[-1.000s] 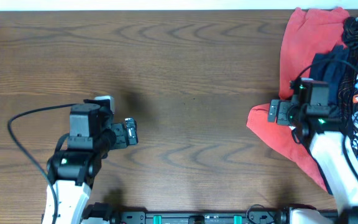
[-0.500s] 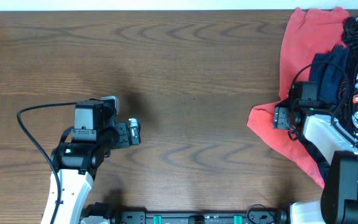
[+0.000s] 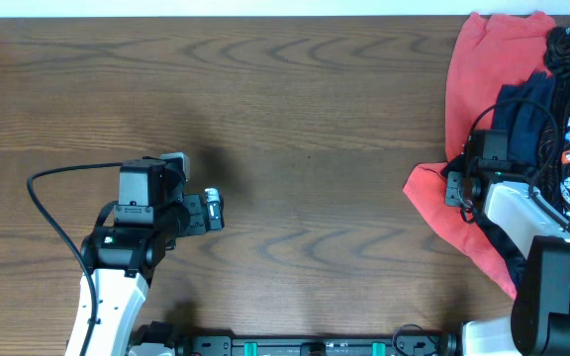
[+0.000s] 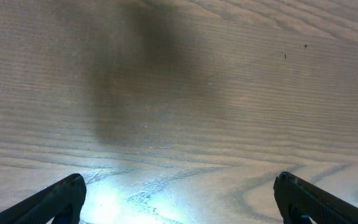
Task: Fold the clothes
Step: 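Reach the right gripper into the clothes pile and grasp the black jersey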
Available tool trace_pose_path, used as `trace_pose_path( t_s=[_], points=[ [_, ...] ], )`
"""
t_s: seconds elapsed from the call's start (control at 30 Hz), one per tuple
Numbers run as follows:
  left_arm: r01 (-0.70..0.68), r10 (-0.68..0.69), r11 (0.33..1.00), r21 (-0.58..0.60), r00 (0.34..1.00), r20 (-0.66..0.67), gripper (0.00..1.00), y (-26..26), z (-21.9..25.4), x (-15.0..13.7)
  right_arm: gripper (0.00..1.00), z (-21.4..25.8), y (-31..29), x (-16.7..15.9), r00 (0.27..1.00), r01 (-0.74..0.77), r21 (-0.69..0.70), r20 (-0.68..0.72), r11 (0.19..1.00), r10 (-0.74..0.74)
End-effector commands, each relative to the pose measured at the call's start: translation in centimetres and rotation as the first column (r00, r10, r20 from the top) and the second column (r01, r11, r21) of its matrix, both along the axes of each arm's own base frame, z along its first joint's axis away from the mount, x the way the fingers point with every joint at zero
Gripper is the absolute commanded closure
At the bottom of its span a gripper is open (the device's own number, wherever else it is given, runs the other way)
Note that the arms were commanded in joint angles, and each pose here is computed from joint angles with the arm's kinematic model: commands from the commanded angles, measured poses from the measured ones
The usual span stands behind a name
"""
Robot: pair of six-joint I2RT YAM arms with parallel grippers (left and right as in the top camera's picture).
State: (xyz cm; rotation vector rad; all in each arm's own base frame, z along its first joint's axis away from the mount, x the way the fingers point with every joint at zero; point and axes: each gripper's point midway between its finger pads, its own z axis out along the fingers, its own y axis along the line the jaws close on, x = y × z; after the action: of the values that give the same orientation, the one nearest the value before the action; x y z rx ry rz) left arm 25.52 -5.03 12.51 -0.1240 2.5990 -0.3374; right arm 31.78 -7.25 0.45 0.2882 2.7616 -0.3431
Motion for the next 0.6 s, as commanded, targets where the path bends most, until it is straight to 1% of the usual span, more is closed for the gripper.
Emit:
trace_pose_path(
  t_s=[0.0,0.07,0.17,0.23,0.4,0.57],
  points=[
    [-0.002,0.003,1.0,-0.008,1.0,0.018,0.02,0.0,0.7,0.4,0.48,0.0,-0.6,0.1,1.0,0.016,-0.016,-0.004,1.0,-0.016],
    [-0.003,0.003,1.0,-0.007,1.0,0.018,0.02,0.0,0.7,0.4,0.48,0.0,-0.6,0.1,1.0,0.016,-0.016,-0.007,1.0,-0.016],
    [-0.003,0.003,1.0,-0.007,1.0,0.018,0.02,0.0,0.7,0.4,0.51,0.2,-0.5,-0.1,1.0,0.014,-0.011,-0.013,1.0,-0.014],
    [-0.003,0.003,1.0,-0.007,1.0,0.019,0.02,0.0,0.8,0.4,0.51,0.6,-0.2,0.0,1.0,0.007,0.007,-0.002,1.0,-0.007],
    [-0.003,0.003,1.0,-0.008,1.0,0.027,0.02,0.0,0.9,0.6,0.49,2.1,0.4,0.4,0.999,-0.008,0.038,0.049,0.999,0.006],
    [-0.002,0.002,1.0,-0.008,1.0,0.029,0.02,0.0,0.9,0.6,0.45,3.6,0.4,0.7,0.996,-0.01,0.033,0.093,0.999,0.007]
  ],
)
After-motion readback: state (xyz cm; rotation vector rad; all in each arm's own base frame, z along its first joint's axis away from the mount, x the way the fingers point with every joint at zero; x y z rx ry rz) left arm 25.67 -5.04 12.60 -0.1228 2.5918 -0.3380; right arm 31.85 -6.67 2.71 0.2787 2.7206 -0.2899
